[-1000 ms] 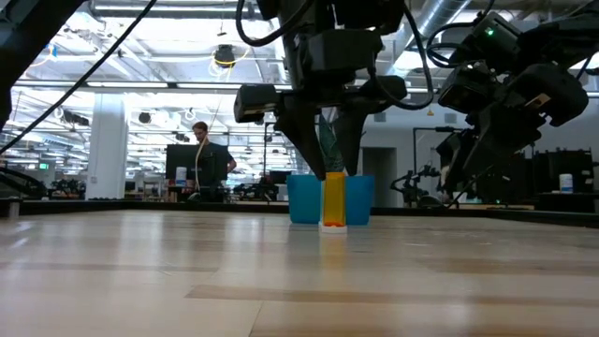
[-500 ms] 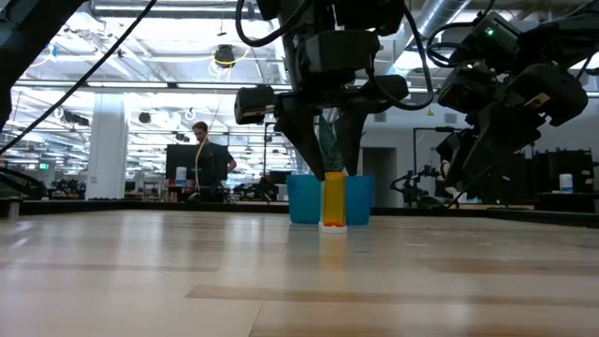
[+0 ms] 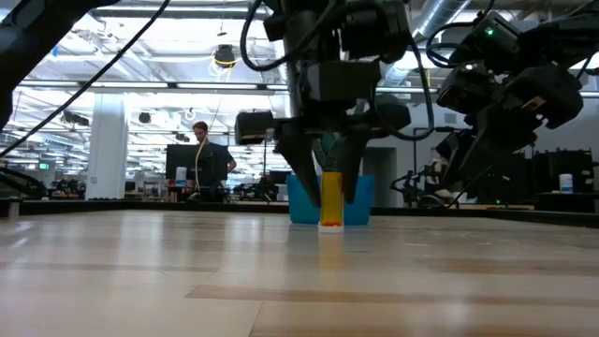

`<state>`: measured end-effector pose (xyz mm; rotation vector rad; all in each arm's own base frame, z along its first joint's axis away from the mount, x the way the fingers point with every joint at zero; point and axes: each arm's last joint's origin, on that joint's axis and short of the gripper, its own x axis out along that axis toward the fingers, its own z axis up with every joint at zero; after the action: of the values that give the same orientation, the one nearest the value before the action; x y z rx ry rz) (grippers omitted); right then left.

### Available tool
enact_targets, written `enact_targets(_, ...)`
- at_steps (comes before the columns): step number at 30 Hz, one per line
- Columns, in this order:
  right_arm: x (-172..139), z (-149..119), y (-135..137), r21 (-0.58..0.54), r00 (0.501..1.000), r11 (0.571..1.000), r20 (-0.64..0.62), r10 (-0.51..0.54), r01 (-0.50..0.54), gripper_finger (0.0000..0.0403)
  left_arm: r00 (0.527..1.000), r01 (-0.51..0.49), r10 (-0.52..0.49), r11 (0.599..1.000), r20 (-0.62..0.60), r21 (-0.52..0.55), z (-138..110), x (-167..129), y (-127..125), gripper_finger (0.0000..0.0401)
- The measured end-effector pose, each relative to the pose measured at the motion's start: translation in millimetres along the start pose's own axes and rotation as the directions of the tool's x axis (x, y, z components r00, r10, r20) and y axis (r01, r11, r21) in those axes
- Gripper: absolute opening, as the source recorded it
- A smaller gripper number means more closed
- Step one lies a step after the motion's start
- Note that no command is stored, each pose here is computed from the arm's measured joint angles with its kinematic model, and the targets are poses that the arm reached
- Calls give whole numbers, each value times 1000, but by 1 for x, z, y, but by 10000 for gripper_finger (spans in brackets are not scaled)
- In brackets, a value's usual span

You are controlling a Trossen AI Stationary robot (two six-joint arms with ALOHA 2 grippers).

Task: Pick and place pill bottles into a basket
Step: Put the orange pill bottle into the blue bin

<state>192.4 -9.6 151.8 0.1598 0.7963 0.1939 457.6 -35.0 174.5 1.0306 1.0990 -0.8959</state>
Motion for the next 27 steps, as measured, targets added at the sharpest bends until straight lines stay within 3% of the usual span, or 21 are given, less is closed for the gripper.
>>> enact_targets(20, 0, 0, 0, 0, 1000, 1000, 0, -16, 16, 159, 1000, 19, -19, 1000, 12, 6, -2, 1, 0, 152)
enact_targets(27, 0, 0, 0, 0, 1000, 1000, 0, -16, 16, 159, 1000, 17, -17, 1000, 10, 6, -2, 1, -1, 129)
